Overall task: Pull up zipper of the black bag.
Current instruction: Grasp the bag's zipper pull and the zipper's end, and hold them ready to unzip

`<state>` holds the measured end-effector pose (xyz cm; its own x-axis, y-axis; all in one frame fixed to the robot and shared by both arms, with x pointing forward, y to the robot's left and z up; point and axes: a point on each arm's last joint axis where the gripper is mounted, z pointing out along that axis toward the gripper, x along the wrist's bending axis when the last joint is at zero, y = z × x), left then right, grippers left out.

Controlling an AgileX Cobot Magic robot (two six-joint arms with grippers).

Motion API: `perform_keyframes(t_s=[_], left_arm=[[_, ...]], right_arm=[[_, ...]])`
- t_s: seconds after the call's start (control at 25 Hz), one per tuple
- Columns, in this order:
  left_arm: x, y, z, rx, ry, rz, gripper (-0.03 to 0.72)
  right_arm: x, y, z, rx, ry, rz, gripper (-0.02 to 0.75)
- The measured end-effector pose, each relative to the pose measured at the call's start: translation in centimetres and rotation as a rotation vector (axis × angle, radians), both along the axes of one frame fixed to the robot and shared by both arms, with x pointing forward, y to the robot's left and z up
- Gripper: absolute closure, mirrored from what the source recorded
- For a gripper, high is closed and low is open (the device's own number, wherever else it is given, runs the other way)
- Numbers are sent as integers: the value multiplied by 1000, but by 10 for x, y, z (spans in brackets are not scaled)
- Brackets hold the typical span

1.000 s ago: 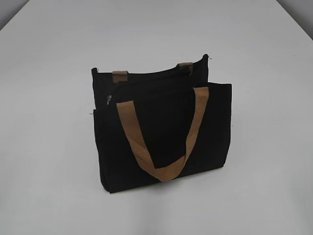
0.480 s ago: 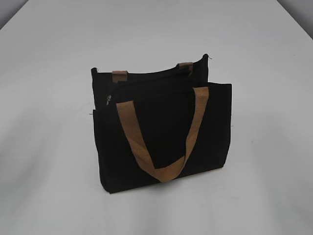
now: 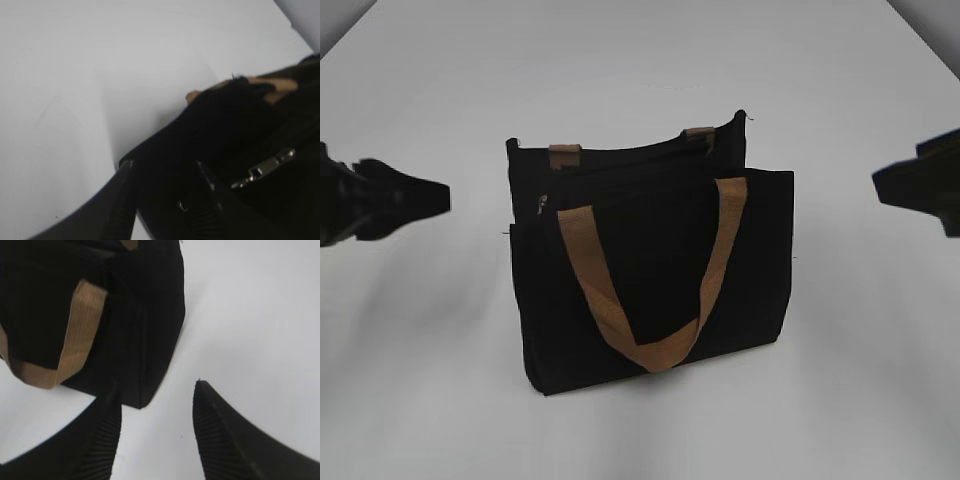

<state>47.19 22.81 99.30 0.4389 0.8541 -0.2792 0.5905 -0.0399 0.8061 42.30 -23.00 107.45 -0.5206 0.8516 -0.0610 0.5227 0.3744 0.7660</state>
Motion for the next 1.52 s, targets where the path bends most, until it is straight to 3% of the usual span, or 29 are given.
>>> perform_keyframes(t_s=[0.12, 0.28, 0.48, 0.6, 0.88, 1.0, 1.08, 1.16, 1.28, 1.36, 1.4, 1.44, 1.52], left_arm=[[5, -9, -20, 56, 26, -91, 416], [4, -14, -38, 86, 75, -137, 415], [8, -6, -40, 7, 177, 31, 417], [15, 5, -39, 38, 185, 142, 417], [34, 38, -29, 303, 112, 423, 418], [34, 42, -29, 337, 108, 452, 418], [34, 36, -27, 299, 100, 390, 418], [31, 19, -20, 231, 66, 200, 420], [20, -11, -4, -8, 82, -74, 434], [9, -25, 4, -135, 119, -245, 438], [2, -30, 6, -171, 141, -336, 440], [-4, -33, 5, -174, 168, -403, 440], [-11, -31, 0, -116, 238, -455, 441]], right_arm=[[23, 12, 5, 0, -14, 20, 369], [50, 29, 8, -4, -5, 49, 369], [69, 45, 5, -8, 16, 77, 369], [71, 48, 2, -12, 27, 84, 369], [71, 48, 1, -13, 30, 85, 369], [71, 48, 1, -10, 31, 85, 369], [71, 48, 1, -7, 32, 84, 369], [71, 48, 1, -5, 34, 83, 369], [71, 48, 1, -3, 36, 84, 369], [70, 48, 1, -3, 38, 84, 369], [70, 48, 1, -4, 42, 86, 369], [70, 48, 1, -4, 46, 87, 369], [69, 49, 1, 0, 52, 87, 369]])
